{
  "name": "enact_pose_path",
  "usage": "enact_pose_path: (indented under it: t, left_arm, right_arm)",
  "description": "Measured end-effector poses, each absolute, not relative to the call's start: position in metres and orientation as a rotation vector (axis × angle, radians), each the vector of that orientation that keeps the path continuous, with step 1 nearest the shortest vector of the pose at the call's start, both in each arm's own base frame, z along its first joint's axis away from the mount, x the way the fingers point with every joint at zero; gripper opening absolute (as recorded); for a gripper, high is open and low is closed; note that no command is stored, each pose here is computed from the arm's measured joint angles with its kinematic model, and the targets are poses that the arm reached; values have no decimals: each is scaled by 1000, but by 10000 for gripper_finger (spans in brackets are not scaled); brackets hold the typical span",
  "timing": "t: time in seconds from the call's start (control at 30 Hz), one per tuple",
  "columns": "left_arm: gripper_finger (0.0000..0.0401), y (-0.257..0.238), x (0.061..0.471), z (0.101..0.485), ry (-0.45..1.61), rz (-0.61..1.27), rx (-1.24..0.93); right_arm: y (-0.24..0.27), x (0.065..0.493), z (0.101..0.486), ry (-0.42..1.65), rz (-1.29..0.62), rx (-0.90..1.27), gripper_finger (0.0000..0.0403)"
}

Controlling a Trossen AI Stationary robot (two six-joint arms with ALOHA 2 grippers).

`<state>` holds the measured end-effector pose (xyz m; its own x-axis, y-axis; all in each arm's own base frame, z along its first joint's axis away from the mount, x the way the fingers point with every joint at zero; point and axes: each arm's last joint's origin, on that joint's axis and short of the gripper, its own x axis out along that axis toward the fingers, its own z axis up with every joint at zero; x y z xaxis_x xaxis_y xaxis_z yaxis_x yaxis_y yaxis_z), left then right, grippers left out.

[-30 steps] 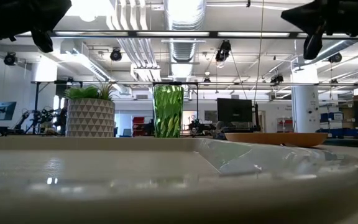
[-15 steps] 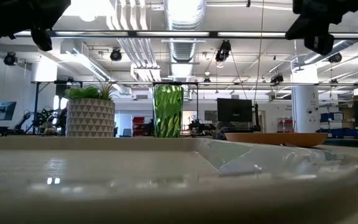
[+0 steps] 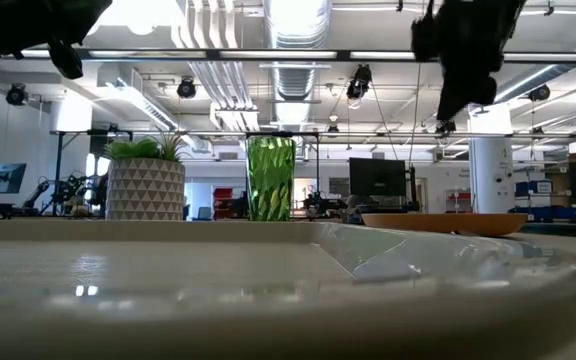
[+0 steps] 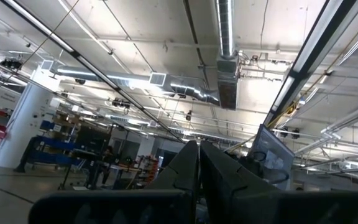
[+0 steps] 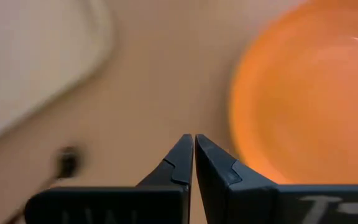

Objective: Pick and place plate/cup/fork/spoon on tray
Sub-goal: Put the orange plate on the right side of the white tray

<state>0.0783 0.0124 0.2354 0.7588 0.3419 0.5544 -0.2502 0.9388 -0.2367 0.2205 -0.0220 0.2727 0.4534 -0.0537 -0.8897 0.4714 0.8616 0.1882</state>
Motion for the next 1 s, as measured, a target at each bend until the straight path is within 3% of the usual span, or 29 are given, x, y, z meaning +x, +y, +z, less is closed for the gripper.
enact_pose_path:
  t: [0.27,0.7,1.0]
  left_arm:
    - [0,12,78,235,-631,323,-151]
    - [0,12,79,235,-627,323,-151]
    - [0,12,79,236,-629,301,-145]
  right_arm:
    - [-26,242,247,1281,-401,335,15]
    - [-31,285,180,1523,-350,227,136]
    - [-35,301,153,1517,-318,195,154]
